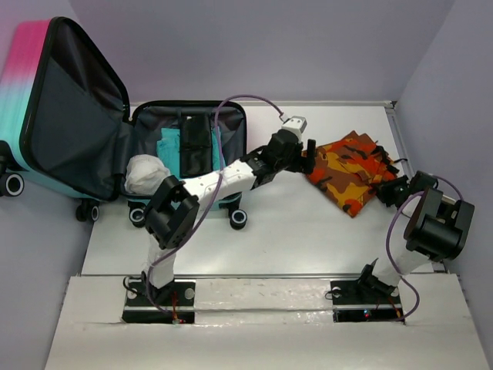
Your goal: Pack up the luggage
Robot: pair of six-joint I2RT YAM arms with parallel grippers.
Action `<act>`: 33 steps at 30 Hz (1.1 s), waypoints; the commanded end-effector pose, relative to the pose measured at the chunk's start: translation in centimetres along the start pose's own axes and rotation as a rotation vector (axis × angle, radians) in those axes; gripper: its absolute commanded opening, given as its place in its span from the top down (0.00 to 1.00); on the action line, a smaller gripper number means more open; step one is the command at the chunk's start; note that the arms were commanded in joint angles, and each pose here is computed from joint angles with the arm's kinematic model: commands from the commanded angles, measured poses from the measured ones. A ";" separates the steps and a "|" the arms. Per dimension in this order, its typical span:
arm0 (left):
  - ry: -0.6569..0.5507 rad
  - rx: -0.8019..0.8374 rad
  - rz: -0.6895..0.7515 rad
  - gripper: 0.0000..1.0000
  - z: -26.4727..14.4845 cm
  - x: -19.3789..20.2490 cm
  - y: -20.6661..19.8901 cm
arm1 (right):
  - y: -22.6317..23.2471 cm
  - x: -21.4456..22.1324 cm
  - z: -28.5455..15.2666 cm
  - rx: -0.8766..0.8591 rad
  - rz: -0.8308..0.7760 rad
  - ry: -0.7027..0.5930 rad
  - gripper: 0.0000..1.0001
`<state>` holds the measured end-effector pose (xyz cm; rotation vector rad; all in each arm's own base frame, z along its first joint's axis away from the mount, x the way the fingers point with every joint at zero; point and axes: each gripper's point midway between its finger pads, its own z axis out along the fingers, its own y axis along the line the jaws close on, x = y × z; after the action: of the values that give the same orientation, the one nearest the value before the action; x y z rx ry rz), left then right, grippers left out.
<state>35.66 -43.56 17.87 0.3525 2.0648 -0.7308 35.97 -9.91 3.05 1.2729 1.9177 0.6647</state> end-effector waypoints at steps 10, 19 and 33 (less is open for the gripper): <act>0.134 -0.104 0.087 0.02 10.2 -1.5 6.1 | 0.9 3.1 0.8 0.038 -0.184 0.094 0.93; 0.205 -0.057 0.039 0.01 14.2 0.6 8.0 | 1.4 5.4 -1.2 -0.020 -0.232 0.147 0.93; 0.343 0.182 -0.145 0.03 14.2 6.4 5.6 | 2.1 6.3 -0.5 -0.020 -0.267 0.168 0.93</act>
<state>47.32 -47.91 4.81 0.4789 2.2760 -0.8362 35.18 -4.41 3.58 1.0017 2.1091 0.6589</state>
